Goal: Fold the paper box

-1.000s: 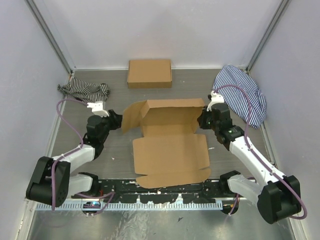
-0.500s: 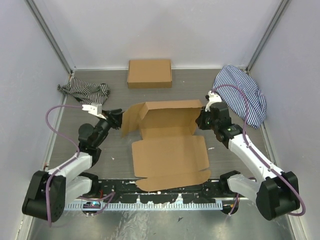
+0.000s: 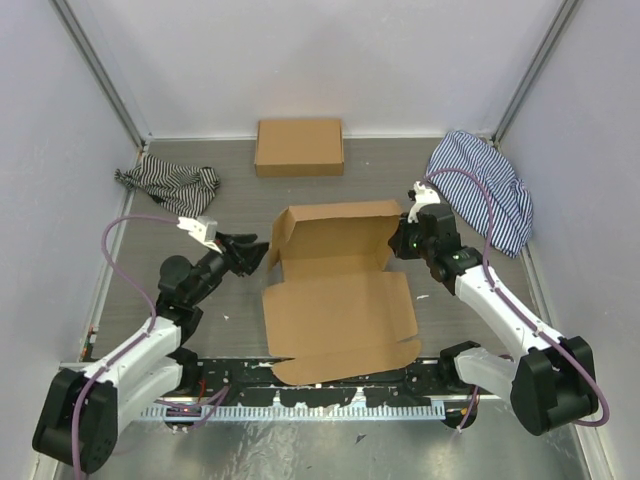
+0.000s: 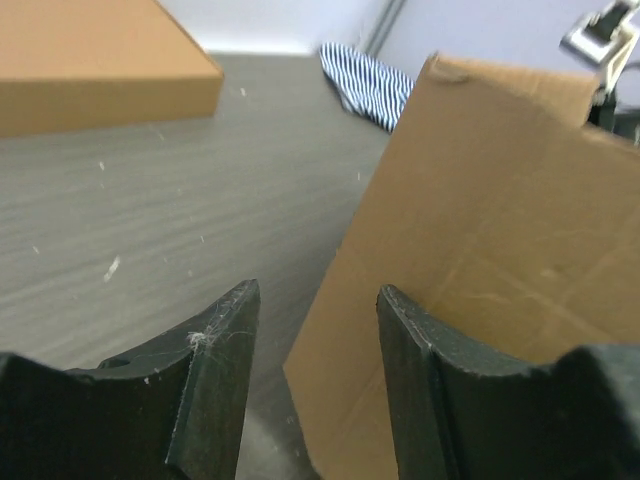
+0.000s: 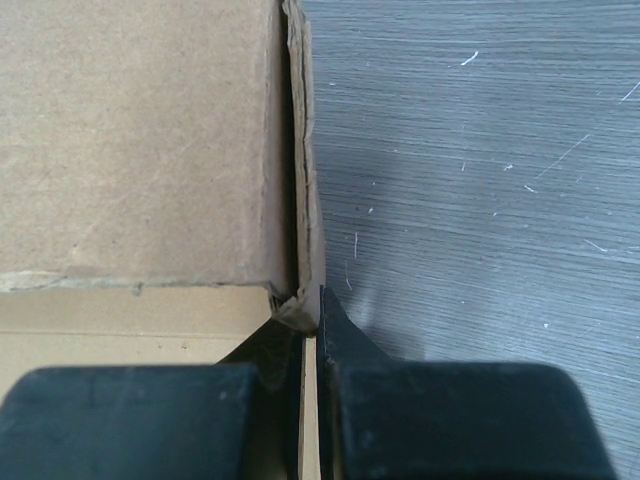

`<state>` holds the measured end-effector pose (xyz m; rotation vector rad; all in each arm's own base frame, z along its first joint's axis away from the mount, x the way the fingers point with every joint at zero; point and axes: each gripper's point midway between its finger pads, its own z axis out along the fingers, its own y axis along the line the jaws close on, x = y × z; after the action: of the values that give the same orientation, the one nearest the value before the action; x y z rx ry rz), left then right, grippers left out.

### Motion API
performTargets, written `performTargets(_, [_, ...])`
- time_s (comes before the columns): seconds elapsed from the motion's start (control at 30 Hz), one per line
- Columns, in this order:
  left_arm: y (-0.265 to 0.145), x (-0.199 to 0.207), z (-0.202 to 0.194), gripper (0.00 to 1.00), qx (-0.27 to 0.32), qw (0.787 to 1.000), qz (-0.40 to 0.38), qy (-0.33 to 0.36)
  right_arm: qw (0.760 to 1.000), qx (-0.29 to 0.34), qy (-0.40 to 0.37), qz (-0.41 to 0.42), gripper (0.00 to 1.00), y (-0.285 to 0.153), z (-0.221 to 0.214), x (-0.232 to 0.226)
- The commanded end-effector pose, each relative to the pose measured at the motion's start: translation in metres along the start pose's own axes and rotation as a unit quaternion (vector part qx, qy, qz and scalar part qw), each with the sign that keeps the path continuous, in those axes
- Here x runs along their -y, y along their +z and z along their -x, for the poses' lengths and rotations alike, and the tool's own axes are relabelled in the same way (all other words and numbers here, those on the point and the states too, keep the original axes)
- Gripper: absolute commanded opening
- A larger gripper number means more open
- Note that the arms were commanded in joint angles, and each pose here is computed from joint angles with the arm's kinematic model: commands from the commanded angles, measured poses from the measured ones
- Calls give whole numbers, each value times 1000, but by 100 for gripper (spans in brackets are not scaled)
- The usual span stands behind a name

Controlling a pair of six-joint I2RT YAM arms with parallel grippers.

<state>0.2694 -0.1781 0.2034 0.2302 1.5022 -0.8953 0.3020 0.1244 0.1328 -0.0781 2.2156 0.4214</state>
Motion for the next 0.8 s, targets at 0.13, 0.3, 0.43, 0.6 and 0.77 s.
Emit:
performTargets(0.13, [5, 21, -23, 59, -42, 998, -45, 9, 1000, 4, -4, 27, 1, 1, 7, -11])
performTargets(0.3, [3, 36, -19, 60, -38, 998, -55, 13, 1000, 2, -3, 29, 1, 3, 5, -11])
performTargets(0.43, [7, 47, -25, 60, -51, 997, -60, 24, 1000, 2, -1, 31, 1, 3, 3, -11])
performTargets(0.6, [12, 49, -33, 61, -63, 996, -51, 28, 999, 6, -3, 35, 1, 0, 4, -13])
performTargets(0.77, [17, 37, -36, 61, -64, 997, -19, 36, 999, 14, -9, 45, 1, -4, 5, -18])
